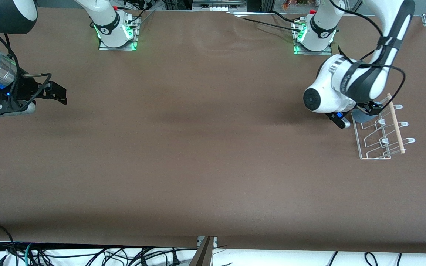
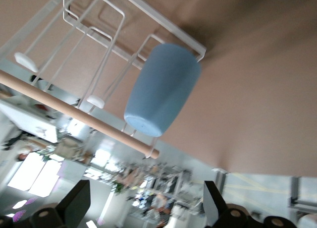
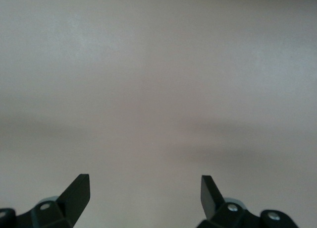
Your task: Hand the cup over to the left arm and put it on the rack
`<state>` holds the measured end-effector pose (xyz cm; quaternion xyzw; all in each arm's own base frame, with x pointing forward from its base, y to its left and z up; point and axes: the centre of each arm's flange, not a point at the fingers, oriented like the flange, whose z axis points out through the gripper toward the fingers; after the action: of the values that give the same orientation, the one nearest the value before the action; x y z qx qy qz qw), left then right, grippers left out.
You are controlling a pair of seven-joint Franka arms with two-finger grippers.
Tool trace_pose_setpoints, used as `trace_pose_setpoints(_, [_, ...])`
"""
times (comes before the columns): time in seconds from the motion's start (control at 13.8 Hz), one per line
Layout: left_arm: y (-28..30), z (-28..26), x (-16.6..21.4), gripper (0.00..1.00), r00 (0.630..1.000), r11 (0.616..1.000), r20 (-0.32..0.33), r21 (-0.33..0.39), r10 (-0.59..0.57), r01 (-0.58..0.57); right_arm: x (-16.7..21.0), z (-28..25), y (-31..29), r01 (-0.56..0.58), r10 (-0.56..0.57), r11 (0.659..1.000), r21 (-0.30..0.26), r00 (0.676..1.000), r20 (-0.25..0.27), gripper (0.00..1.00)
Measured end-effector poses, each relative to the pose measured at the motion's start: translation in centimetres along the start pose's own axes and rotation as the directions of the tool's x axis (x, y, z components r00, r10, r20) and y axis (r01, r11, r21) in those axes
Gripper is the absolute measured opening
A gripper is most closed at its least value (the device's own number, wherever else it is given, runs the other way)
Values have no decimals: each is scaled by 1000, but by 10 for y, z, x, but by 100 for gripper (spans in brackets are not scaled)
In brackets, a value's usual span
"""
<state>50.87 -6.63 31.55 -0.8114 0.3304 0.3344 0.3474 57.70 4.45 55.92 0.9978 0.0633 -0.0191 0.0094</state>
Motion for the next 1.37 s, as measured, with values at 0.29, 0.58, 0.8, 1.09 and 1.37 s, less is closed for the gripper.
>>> trace_pose_setpoints(0.29, [-40, -36, -20, 100, 969, 933, -115, -316, -217, 171, 0, 1, 3, -6, 6, 1000, 0, 1000, 1, 99])
trace_pose_setpoints(0.58, [-63, -83, -40, 100, 889, 760, -138, -585, -437, 282, 0, 1, 5, -9, 9, 1000, 0, 1000, 2, 99])
trace_pose_setpoints(0.8, [-82, -119, -61, 100, 836, 676, -165, -677, -524, 291, 0, 1, 5, -9, 9, 1000, 0, 1000, 2, 99])
trace_pose_setpoints(1.09, [-108, -145, -102, 100, 750, 637, -226, -702, -622, 317, 0, 1, 5, -8, 8, 1000, 0, 1000, 2, 99])
trace_pose_setpoints(1.37, [-149, -141, -145, 100, 594, 513, -254, -797, -763, 318, 1, 4, 5, -9, 9, 1000, 1, 1000, 7, 99])
